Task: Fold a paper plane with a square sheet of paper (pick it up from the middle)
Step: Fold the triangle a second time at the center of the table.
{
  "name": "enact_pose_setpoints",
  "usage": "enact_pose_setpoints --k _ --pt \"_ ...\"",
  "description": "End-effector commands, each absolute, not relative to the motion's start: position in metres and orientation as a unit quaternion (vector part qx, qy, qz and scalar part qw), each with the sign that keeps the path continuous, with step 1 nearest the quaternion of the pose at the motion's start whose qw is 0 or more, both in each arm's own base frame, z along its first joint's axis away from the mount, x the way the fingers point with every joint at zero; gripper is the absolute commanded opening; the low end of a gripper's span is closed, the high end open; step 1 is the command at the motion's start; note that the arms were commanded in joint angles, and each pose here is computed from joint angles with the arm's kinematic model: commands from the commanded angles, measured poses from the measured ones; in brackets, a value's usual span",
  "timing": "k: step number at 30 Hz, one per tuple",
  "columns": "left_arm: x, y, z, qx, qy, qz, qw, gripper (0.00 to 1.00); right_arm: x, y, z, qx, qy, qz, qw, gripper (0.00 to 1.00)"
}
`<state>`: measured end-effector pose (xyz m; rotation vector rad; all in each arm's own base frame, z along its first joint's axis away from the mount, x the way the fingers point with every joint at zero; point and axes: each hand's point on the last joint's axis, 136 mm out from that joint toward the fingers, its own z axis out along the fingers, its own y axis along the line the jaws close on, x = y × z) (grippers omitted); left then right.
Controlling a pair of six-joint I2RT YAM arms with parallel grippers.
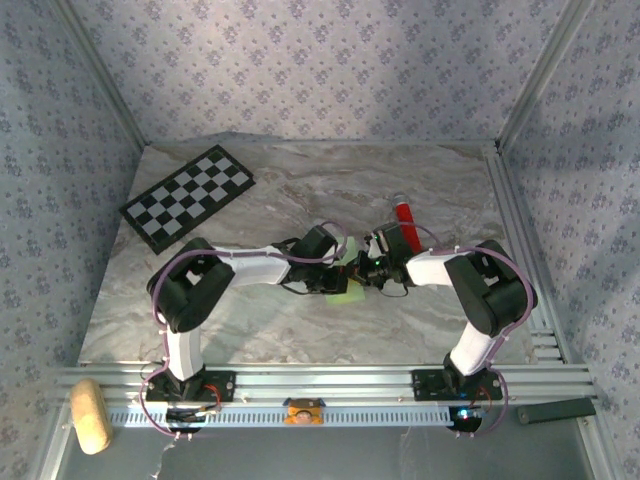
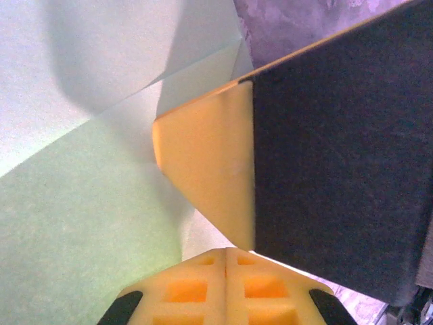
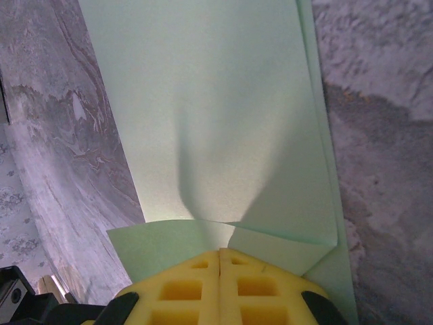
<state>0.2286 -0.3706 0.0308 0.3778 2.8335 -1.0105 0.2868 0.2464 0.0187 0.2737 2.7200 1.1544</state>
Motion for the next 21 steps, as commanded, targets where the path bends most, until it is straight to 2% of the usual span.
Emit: enact_pose_setpoints --k 1,21 --pt "0.223 -0.361 0.019 0.130 0.941 -0.309 0.050 0.05 0.267 0.217 -0.018 0.137 0.939 0.313 0.050 0.00" --pt "0.202 -0.342 0.012 0.111 0.938 -0.325 0.040 0.07 0.265 0.211 -0.025 0.143 0.941 0.304 0.046 0.00"
